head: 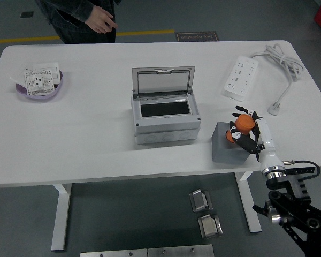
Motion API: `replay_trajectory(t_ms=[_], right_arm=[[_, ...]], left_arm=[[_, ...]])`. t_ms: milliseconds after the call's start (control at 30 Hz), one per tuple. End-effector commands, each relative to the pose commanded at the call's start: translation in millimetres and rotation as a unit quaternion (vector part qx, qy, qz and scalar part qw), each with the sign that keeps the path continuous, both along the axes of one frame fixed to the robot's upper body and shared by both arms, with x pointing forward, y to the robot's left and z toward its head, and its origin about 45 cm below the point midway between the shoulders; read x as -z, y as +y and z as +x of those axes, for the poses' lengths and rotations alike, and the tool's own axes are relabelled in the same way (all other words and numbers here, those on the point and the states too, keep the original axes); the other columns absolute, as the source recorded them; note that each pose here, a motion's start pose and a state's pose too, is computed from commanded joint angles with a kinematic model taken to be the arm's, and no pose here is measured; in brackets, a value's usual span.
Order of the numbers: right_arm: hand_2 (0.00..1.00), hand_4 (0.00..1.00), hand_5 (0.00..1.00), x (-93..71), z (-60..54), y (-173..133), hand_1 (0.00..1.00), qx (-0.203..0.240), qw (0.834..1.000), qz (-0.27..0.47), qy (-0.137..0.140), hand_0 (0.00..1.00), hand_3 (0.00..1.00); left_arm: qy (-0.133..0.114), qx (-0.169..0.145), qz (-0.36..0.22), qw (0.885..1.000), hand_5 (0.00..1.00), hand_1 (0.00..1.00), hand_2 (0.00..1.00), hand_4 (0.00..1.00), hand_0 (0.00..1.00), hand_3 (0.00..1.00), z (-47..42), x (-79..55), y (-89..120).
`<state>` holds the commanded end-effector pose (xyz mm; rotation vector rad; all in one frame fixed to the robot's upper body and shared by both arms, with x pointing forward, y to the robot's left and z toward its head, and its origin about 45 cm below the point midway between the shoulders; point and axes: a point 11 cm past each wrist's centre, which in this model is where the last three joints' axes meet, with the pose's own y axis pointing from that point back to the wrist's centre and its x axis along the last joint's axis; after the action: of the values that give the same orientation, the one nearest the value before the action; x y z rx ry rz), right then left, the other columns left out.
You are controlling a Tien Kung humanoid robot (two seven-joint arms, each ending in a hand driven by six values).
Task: Pick up the cylinder from the cube,place it in the box,flap close box
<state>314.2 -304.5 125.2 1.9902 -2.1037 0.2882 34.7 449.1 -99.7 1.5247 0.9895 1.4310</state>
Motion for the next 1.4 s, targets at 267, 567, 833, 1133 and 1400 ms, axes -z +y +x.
replay_trajectory(t_ms=[267,567,833,1133,1400], right_arm=[[0.583,0.002,0.002,-3.8,1.4,2,0.665,-0.001,1.000,-0.022,-0.007,0.812,0.499],[0.580,0.002,0.002,-12.1,4.7,7,0.647,-0.013,0.999,-0.047,-0.019,0.790,0.482],[0.587,0.009,0.002,-26.6,11.7,12,0.649,-0.026,0.996,-0.075,-0.037,0.791,0.481],[0.613,0.003,0.002,-53.3,29.8,26,0.653,-0.046,0.989,-0.120,-0.074,0.788,0.477],[0.500,0.048,0.002,-70.0,49.3,41,0.328,-0.063,0.983,-0.146,-0.093,0.217,0.334]], left_arm=[[0.000,-0.001,-0.001,1.000,0.535,0.649,0.619,0.585,0.654,0.642,-0.1,0.4,-1],[0.002,0.001,-0.002,1.000,0.538,0.648,0.622,0.587,0.655,0.643,-0.7,0.9,-2],[0.003,0.002,-0.002,1.000,0.538,0.649,0.621,0.590,0.655,0.644,-0.7,0.9,-2],[0.004,0.002,-0.001,1.000,0.549,0.649,0.623,0.591,0.655,0.644,-1.0,0.8,-2],[0.005,0.001,0.001,1.000,0.555,0.649,0.622,0.591,0.655,0.645,-1.9,0.5,-1]])
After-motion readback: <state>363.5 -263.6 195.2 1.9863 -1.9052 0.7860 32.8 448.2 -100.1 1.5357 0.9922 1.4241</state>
